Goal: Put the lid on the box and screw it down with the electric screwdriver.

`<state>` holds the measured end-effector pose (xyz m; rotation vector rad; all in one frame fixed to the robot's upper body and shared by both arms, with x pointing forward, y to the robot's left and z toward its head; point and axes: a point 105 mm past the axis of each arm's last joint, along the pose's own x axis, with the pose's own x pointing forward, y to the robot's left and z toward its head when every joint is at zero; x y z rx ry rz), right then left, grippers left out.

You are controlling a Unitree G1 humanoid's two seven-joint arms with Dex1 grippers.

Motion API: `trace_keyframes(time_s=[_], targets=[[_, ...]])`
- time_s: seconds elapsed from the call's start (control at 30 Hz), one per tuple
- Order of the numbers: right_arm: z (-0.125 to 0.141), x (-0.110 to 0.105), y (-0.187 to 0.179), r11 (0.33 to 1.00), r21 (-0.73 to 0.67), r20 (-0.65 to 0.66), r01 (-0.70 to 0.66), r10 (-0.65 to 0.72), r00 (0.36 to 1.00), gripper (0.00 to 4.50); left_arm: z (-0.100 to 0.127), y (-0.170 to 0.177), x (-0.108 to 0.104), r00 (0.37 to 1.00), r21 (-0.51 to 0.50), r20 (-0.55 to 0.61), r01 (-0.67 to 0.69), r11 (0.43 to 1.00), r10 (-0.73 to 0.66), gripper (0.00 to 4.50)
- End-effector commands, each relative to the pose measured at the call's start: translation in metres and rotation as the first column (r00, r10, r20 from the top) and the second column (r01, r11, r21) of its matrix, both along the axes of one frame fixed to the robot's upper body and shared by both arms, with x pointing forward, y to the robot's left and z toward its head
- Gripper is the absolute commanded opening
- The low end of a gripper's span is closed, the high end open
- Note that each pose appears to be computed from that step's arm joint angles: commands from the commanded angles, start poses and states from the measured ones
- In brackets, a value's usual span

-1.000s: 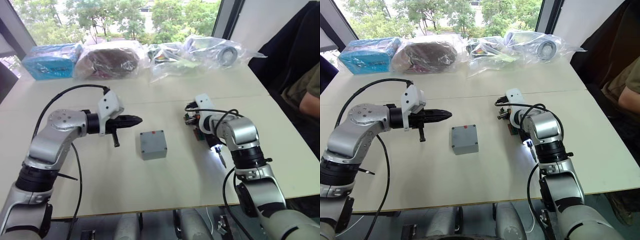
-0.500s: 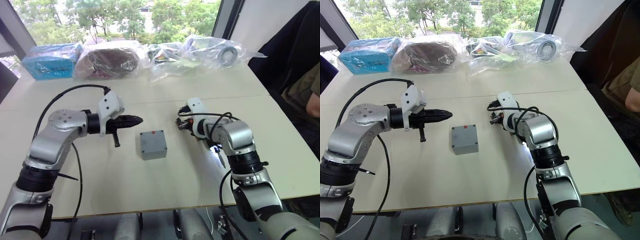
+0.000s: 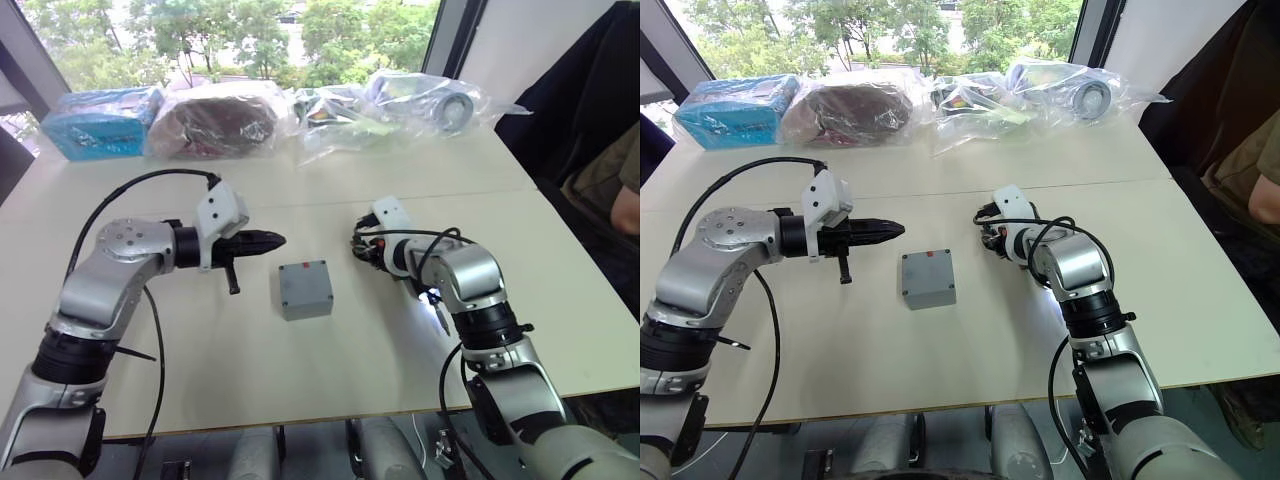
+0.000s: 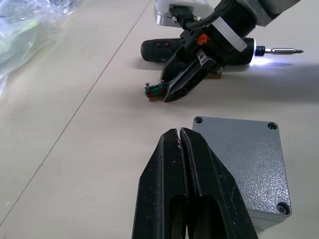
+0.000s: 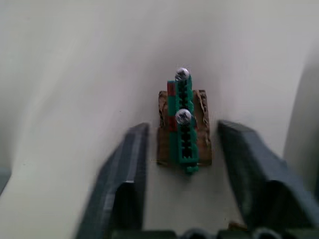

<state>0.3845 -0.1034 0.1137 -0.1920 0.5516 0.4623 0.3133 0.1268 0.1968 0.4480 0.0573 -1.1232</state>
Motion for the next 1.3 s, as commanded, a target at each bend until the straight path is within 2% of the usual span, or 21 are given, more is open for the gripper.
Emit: trace_keyframes(time_s=[0.03,0.33,0.97,1.07,1.2,1.3], targets=[[0.016,0.003,-0.002,1.000,0.022,0.048,0.005,-0.006,0.999,2.42,0.012,0.000,-0.002,0.999,0.007,0.052,0.007,1.000,-0.008,0.00],[0.036,0.004,-0.003,0.998,0.065,0.104,0.007,-0.014,0.995,2.42,0.012,-0.001,-0.001,0.999,0.009,0.051,0.013,1.000,-0.013,0.00],[0.037,0.003,0.010,0.997,0.076,0.114,-0.032,0.023,0.993,2.42,0.012,0.000,-0.002,0.999,0.012,0.049,0.010,1.000,-0.010,0.00],[0.038,0.003,0.011,0.996,0.076,0.117,-0.037,0.027,0.993,1.71,0.012,0.000,-0.003,0.999,0.011,0.049,0.011,1.000,-0.011,0.00],[0.038,0.003,0.012,0.996,0.077,0.119,-0.039,0.029,0.992,0.06,0.012,-0.001,-0.003,0.999,0.009,0.048,0.012,1.000,-0.012,0.00],[0.039,0.003,0.012,0.996,0.078,0.122,-0.040,0.030,0.992,0.06,0.011,-0.001,-0.003,0.999,0.009,0.046,0.013,1.000,-0.014,0.00]])
